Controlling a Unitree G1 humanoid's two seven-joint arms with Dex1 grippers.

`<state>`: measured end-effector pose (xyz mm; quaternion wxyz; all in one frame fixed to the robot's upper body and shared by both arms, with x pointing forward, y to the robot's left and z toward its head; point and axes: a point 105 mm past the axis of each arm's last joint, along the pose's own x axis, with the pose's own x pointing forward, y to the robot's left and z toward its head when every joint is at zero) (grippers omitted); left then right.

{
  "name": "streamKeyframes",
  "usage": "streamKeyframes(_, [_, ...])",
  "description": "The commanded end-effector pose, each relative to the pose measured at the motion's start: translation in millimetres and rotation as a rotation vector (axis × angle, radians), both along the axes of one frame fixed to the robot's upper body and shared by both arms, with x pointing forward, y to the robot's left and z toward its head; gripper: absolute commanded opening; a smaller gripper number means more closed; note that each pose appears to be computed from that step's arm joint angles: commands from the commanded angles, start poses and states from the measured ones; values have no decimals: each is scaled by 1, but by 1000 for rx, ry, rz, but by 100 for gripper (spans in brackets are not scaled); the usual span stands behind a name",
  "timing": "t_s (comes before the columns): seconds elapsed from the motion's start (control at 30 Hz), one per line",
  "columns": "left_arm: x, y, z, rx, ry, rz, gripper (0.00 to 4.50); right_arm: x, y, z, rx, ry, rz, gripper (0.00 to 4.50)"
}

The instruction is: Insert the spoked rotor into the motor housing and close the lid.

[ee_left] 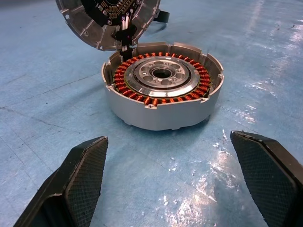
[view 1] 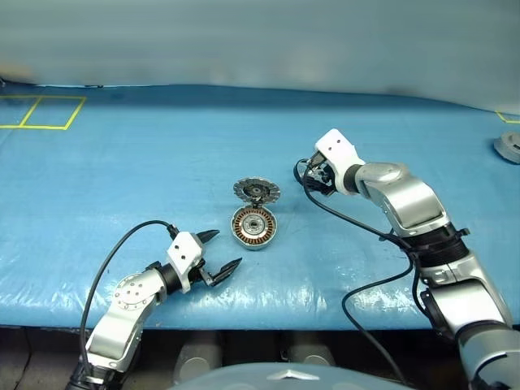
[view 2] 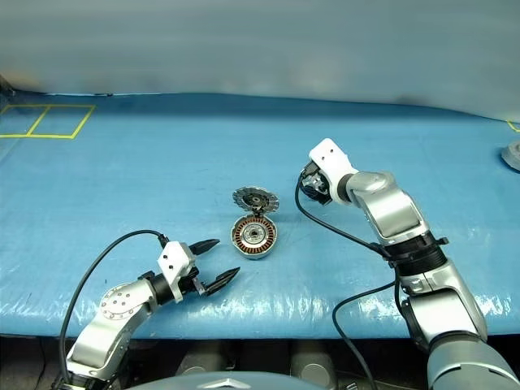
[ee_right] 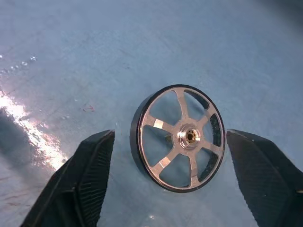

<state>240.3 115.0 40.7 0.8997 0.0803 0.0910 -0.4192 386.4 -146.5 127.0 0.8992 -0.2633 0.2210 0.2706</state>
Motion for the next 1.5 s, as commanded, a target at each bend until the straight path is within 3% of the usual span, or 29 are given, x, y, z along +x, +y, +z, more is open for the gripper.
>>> streamKeyframes(0.03, [0, -2, 8, -11, -37, -4, 450, 12, 1, 22, -43, -76, 49, 416])
streamKeyframes(0.37, [-3, 0, 7, -12, -40, 17, 450, 33, -9, 30, -125, -92, 53, 416])
streamKeyframes(1.23, [-3, 1, 7, -18, -48, 41, 450, 38, -8, -3, -214, 11, 103, 416])
streamKeyframes(1.5, [-4, 1, 5, -16, -40, 43, 450, 36, -4, -8, -218, 16, 125, 158])
